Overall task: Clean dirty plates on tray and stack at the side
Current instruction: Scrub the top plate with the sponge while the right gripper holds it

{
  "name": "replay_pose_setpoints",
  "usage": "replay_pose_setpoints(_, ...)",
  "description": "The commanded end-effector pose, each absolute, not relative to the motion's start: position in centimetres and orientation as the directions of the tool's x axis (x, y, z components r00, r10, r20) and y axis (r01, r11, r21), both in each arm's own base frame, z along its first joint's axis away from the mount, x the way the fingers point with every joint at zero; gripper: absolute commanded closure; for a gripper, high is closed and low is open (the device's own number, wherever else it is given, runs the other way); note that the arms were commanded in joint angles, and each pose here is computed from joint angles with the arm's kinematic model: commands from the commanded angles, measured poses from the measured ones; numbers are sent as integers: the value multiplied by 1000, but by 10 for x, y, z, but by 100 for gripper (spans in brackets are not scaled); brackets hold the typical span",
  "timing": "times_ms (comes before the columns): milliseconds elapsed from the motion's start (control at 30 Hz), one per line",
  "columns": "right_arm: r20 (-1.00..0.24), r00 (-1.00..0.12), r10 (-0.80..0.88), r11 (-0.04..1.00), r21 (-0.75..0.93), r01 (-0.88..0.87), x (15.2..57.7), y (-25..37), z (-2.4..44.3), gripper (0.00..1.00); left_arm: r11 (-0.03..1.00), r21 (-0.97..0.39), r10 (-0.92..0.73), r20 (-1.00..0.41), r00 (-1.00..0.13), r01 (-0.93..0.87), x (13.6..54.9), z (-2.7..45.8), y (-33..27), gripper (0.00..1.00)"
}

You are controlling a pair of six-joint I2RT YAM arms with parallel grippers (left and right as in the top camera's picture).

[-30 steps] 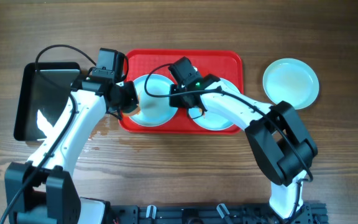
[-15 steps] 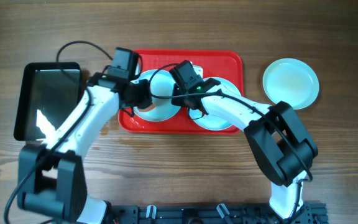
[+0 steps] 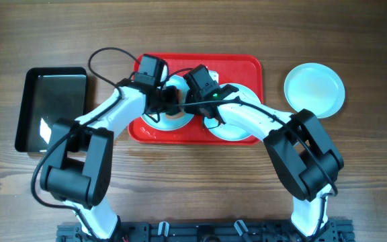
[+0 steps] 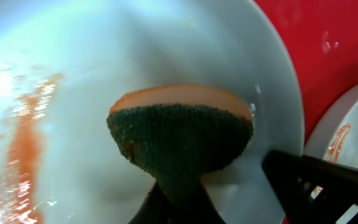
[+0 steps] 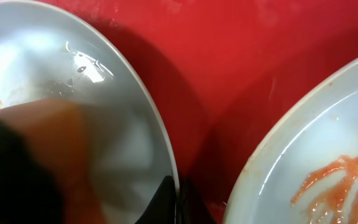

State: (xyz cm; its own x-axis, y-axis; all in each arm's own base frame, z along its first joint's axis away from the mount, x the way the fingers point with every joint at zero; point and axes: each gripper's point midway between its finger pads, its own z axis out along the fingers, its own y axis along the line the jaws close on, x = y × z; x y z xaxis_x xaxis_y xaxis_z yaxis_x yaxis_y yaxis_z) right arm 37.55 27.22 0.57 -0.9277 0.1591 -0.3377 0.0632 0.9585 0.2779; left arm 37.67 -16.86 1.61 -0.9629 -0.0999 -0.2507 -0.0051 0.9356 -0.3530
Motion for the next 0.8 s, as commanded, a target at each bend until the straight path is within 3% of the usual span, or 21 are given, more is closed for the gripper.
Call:
replay_pose_setpoints(0, -271, -951, 147, 968, 237, 82, 360, 263, -23, 96, 935, -354, -62, -226, -972, 23, 371, 2, -179, 96)
replay_pose_setpoints(67, -273, -953, 132, 971, 231, 68, 359, 262, -23, 96, 966, -259, -76, -238, -968, -12, 374, -7, -160, 96)
replay_pose_setpoints(200, -268, -955, 126, 972, 224, 66, 358, 261, -24, 96, 990, 55, -112, -272, -956, -131, 374, -14, -89, 96)
replay_pose_setpoints(333, -269, -955, 127, 972, 225, 66, 358, 261, -24, 96, 960, 172, -170, -273, -947, -222, 372, -12, -41, 96)
replay_pose_setpoints(567, -270, -955, 127, 972, 226, 66, 358, 262, -24, 96, 957, 149, -197, -302, -933, -250, 379, 0, -34, 96)
replay_pose_setpoints(667, -272, -954, 127, 972, 227, 65, 359, 262, -24, 96, 980, 42, -171, -318, -932, -194, 384, 16, -66, 96)
replay_pose_setpoints(767, -272, -954, 127, 972, 228, 65, 359, 262, -24, 96, 980, -185, -129, -343, -930, -68, 390, 41, -128, 96)
